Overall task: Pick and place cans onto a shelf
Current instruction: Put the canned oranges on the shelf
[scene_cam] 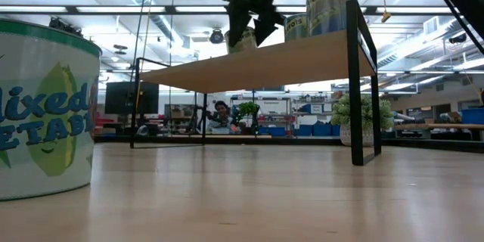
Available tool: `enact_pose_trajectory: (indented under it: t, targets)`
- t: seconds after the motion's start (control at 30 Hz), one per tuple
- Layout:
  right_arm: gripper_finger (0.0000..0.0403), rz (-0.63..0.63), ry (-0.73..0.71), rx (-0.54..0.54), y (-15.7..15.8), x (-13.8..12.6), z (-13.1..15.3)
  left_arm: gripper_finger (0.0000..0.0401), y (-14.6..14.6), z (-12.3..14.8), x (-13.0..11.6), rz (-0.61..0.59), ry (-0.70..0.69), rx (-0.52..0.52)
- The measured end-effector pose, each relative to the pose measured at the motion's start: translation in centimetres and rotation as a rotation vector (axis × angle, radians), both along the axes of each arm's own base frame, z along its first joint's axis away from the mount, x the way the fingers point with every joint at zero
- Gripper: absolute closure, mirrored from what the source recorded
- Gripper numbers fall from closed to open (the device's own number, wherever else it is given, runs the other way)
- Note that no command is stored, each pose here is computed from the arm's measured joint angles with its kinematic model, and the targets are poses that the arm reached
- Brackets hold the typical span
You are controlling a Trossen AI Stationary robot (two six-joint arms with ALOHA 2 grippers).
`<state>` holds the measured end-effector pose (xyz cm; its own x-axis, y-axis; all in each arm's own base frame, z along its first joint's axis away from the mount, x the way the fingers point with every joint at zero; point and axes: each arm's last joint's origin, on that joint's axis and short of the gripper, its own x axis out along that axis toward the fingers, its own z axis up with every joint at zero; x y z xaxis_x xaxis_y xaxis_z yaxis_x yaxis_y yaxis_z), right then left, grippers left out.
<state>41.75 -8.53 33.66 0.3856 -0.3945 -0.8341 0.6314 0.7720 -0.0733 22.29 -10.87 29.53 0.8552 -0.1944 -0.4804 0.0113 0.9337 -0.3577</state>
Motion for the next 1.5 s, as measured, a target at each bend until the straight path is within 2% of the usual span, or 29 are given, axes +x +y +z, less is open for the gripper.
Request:
enact_pose_trajectory:
  t: [0.23, 0.6, 0.8, 0.97, 1.27, 1.37, 1.5]
  targets:
    - [0.0080, 0.015, 0.009, 0.003, 0.1, -0.1, 0.0, 0.0202, 0.0, 0.0, 0.0, 0.000, 0.000, -0.001]
    - [0.0014, 0.062, 0.086, 0.059, 0.6, -1.7, 0.6, 0.0202, 0.0, 0.0, 0.0, -0.003, -0.002, 0.006]
    - [0.0012, 0.082, 0.084, 0.096, 1.0, -3.0, 2.0, 0.0202, 0.0, 0.0, 0.0, -0.003, 0.000, 0.007]
    - [0.0018, 0.069, 0.128, 0.060, 1.0, -4.3, 2.8, 0.0202, 0.0, 0.0, 0.0, -0.003, 0.000, 0.008]
    - [0.0022, 0.097, 0.011, 0.031, 1.3, -5.6, 5.4, 0.0207, 0.2, 0.1, 0.1, 0.004, -0.007, 0.003]
    - [0.0026, 0.037, -0.088, 0.036, 0.8, -5.7, 6.4, 0.0209, 0.4, 0.1, 0.2, 0.015, -0.008, 0.004]
    - [0.0029, 0.046, -0.250, 0.017, 0.4, -4.7, 7.5, 0.0209, 0.5, 0.1, 0.3, 0.024, -0.006, -0.002]
